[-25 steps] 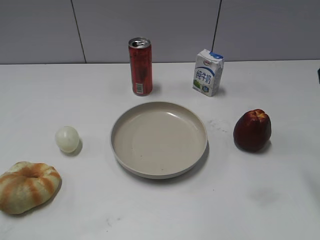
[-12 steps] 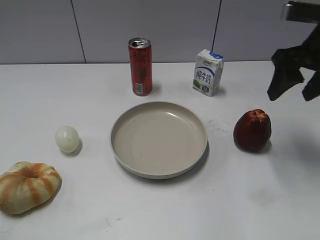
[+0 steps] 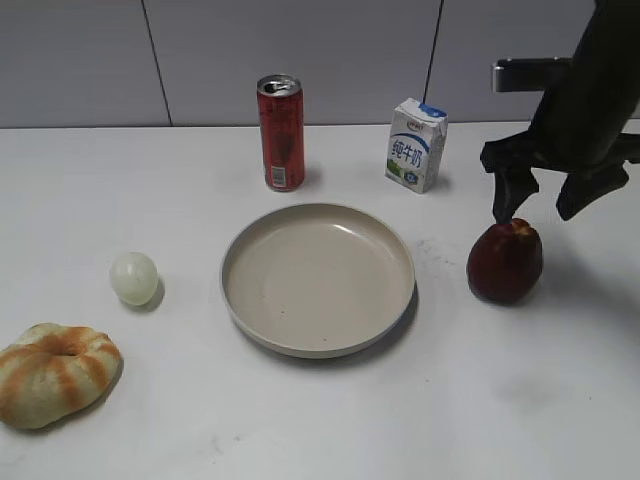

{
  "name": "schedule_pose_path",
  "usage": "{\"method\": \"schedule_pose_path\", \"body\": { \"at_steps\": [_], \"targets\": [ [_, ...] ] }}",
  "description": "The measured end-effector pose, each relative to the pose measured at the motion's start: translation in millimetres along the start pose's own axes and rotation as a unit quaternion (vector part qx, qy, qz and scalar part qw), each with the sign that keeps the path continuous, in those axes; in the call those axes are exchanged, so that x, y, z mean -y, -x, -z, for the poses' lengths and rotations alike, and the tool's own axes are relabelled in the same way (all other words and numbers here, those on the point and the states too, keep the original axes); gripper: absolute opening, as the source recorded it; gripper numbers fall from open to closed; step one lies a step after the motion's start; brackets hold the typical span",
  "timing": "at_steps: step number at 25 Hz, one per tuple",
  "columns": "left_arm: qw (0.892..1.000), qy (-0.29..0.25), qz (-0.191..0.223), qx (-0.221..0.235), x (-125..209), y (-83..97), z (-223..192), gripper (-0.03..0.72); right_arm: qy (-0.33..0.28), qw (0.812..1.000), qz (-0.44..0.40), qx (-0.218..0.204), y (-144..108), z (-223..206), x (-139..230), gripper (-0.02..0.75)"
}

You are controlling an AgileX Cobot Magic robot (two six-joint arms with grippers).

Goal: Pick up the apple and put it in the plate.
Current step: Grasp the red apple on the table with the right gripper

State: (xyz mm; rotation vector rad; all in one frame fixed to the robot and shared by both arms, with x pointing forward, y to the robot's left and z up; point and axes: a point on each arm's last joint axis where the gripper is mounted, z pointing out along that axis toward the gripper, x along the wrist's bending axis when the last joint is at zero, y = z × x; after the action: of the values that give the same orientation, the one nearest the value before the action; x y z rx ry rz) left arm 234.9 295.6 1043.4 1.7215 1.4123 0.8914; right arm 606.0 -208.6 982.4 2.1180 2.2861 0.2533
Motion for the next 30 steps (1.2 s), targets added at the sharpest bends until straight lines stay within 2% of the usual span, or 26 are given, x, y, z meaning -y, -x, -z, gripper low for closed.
{"method": "schedule_pose_path", "body": {
  "at_steps": [2, 6, 15, 30],
  "targets": [
    [1.0, 0.0, 0.0, 0.0, 0.0, 0.0, 0.0, 0.235, -0.001, 1.0, -0.002, 0.01, 2.1, -9.2, -2.6, 0.571],
    [1.0, 0.0, 0.0, 0.0, 0.0, 0.0, 0.0, 0.235, 0.013, 1.0, -0.011, 0.002, 1.1, -20.0, -8.3, 0.571],
    [1.0, 0.0, 0.0, 0.0, 0.0, 0.0, 0.0, 0.235, -0.023, 1.0, -0.021, 0.0, 2.0, -49.3, -8.9, 0.571],
    [1.0, 0.0, 0.0, 0.0, 0.0, 0.0, 0.0, 0.235, -0.049, 0.999, -0.022, -0.003, -1.8, -45.4, -22.7, 0.547]
  ]
}}
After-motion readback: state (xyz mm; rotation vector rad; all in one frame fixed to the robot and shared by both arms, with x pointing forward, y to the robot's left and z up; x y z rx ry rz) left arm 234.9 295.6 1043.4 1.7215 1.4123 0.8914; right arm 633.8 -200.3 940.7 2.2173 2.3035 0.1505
